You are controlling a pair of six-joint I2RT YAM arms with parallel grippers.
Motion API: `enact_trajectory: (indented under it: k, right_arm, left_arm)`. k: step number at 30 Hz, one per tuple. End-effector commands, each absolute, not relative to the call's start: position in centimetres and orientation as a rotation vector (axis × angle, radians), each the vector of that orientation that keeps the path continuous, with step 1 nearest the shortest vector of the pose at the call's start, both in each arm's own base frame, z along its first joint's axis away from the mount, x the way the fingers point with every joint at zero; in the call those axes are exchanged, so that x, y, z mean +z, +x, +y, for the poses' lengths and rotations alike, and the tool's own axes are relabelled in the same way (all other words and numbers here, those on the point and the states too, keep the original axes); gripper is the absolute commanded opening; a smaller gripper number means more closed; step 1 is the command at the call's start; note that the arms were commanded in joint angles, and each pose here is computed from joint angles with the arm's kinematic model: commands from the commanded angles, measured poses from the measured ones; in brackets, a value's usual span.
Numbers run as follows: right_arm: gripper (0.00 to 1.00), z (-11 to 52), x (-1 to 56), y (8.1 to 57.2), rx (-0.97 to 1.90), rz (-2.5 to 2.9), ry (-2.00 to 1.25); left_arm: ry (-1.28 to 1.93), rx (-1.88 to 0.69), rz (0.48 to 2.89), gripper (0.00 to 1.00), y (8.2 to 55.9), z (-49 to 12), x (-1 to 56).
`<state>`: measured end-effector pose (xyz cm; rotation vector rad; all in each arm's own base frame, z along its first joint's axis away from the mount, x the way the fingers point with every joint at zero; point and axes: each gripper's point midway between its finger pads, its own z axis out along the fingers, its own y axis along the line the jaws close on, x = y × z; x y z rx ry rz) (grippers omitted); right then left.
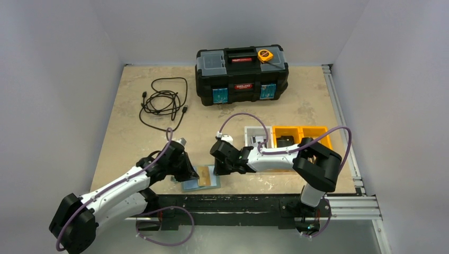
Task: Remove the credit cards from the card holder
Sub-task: Remove the credit card from the card holder.
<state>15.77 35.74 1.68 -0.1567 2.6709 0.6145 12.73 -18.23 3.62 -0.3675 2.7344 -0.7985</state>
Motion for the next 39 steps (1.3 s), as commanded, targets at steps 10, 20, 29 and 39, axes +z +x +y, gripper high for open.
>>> enact_trajectory:
  k: [10, 20, 29, 39]
  right_arm:
    - [0.00, 32.8, 0.7, 15.7, 0.452, 2.711, -0.192]
    - [0.22, 35.3, 5.0, 17.1, 0.562, 2.623, -0.216]
    - [0.59, 35.9, 11.3, 18.7, 0.777, 2.498, -0.171]
    - [0.90, 35.2, 17.6, 19.0, 1.313, 2.241, -0.108]
  left_arm:
    - [-0.308, -0.766, 2.630, 0.00, 13.8, -17.0, 7.5]
    - [-0.301, -0.811, 2.564, 0.00, 14.2, -17.1, 9.9]
    - [-0.309, -0.923, 2.477, 0.00, 14.9, -17.8, 12.5]
    - [-0.346, -1.341, 2.195, 0.00, 16.5, -20.2, 18.4]
